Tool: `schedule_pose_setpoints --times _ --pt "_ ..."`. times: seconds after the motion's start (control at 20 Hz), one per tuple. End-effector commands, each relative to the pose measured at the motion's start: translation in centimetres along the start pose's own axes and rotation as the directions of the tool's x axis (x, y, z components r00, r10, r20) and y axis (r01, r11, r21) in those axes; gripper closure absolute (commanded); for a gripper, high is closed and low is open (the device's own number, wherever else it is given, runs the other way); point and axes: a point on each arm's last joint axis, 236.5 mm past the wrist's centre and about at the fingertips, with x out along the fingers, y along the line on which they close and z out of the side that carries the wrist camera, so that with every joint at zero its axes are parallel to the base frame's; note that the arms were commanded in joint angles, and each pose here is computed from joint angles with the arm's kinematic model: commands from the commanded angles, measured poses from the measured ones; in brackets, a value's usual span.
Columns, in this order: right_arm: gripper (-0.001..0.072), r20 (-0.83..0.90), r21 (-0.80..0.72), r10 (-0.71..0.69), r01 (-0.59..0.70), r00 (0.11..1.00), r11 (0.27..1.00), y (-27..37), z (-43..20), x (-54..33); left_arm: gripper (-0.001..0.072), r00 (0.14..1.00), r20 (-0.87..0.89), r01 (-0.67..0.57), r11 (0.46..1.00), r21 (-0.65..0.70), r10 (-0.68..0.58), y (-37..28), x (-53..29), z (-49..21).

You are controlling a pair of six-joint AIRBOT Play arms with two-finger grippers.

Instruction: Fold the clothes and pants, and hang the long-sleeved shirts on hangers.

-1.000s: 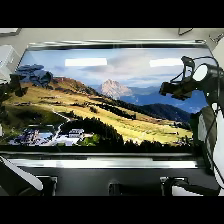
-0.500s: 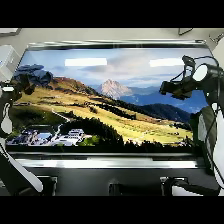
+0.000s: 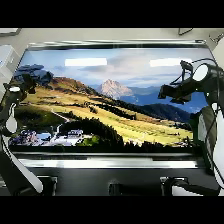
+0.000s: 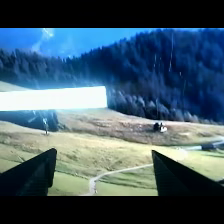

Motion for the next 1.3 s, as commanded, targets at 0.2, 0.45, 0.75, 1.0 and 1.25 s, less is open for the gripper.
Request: schedule_pose_setpoints --times 0.2,0.45,0.75,1.0,1.25 --pt "0.0045 -0.026 -0.014 -0.008 0.007 1.0 1.0 -0.1 -0.8 -0.4 0.069 0.989 -0.042 0.149 0.901 0.408 -0.145 -11.1 -5.2 -0.3" --pt "0.0045 0.22 -0.037 0.013 -0.005 0.975 0.999 0.8 3.4 -4.7 0.069 0.962 -0.215 0.262 0.348 0.9 -0.17 -25.0 -20.2 -6.1" --pt "0.0045 0.445 -0.086 0.055 -0.019 0.894 0.996 2.6 4.2 -14.4 0.069 0.865 -0.479 0.502 0.224 0.836 -0.151 -30.0 -38.3 -21.4" --pt "0.0045 0.597 -0.153 0.007 0.105 0.802 0.983 1.6 2.6 -21.8 0.0689 0.591 -0.794 0.752 0.258 0.606 0.14 -18.1 -45.8 -41.7" --pt "0.0045 0.643 -0.127 -0.056 0.179 0.764 0.976 0.0 1.8 -24.3 0.0687 0.369 -0.864 0.783 0.385 0.488 0.343 -0.9 -51.6 -61.0"
